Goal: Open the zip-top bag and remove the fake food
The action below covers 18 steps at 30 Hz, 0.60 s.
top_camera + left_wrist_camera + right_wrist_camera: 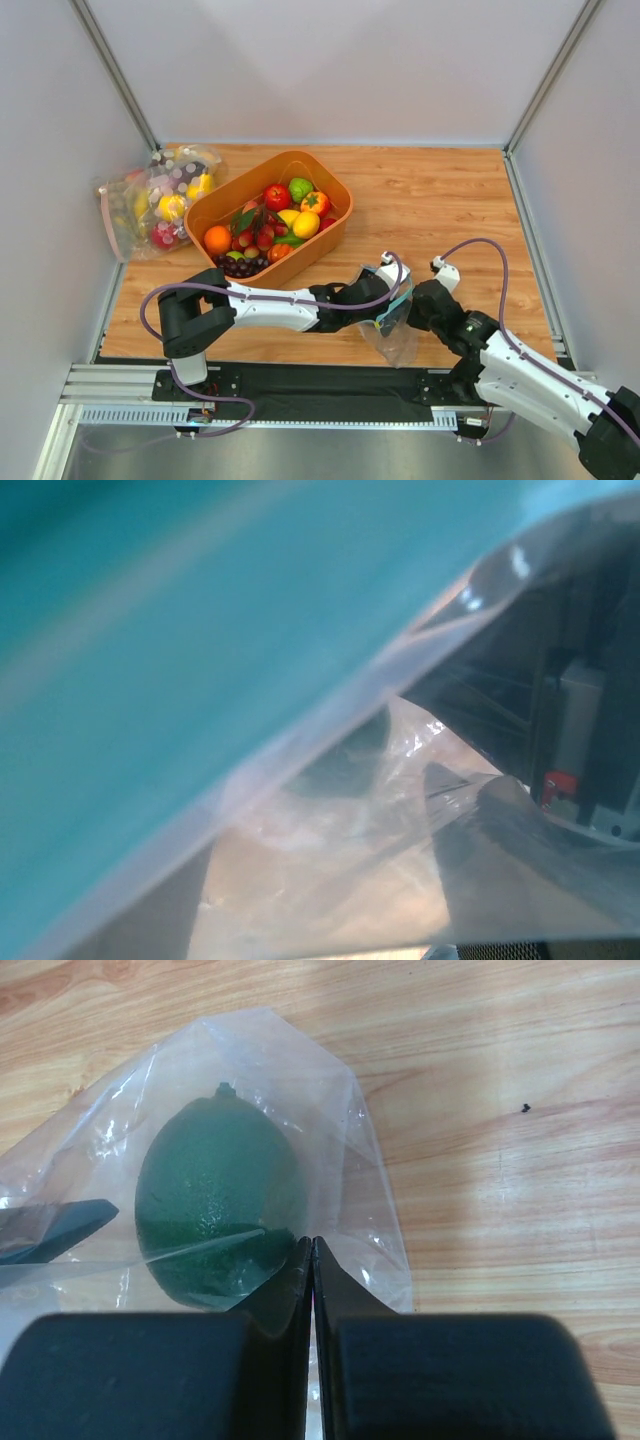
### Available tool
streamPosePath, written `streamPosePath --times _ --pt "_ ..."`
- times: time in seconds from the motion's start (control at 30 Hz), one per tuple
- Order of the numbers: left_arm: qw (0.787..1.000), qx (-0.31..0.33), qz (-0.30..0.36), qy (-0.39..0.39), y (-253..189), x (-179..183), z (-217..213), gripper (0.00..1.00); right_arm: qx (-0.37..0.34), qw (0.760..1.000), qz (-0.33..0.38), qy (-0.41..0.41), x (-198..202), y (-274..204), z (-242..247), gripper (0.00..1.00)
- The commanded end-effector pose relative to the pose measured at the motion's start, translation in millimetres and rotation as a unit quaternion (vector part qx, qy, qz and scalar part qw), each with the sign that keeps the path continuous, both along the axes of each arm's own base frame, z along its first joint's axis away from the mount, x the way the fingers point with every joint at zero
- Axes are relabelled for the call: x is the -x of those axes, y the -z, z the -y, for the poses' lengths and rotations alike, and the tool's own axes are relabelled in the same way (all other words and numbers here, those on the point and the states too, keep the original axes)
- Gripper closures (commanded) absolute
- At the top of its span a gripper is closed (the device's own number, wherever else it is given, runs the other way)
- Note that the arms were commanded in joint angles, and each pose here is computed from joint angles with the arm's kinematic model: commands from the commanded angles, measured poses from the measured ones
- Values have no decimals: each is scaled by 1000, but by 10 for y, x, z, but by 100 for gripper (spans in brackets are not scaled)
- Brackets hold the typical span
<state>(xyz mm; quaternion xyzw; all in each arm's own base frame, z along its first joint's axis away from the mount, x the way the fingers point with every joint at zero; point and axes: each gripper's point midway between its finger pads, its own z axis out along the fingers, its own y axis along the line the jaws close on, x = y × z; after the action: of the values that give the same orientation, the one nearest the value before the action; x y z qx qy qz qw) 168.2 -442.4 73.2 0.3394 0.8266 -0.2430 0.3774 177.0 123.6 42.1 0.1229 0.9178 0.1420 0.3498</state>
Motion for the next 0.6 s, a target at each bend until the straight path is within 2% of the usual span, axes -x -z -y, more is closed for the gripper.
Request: streamPosePath --times 0.0,0.33,0.57 --pt "1000 18 8 12 -25 -25 74 13 -4 1000 13 9 -66 -16 14 100" --pt "997 29 1 68 41 149 23 11 -1 1000 23 21 -183 -95 68 100" --pt "997 14 16 71 -6 65 100 10 21 1000 6 8 -265 -52 16 100"
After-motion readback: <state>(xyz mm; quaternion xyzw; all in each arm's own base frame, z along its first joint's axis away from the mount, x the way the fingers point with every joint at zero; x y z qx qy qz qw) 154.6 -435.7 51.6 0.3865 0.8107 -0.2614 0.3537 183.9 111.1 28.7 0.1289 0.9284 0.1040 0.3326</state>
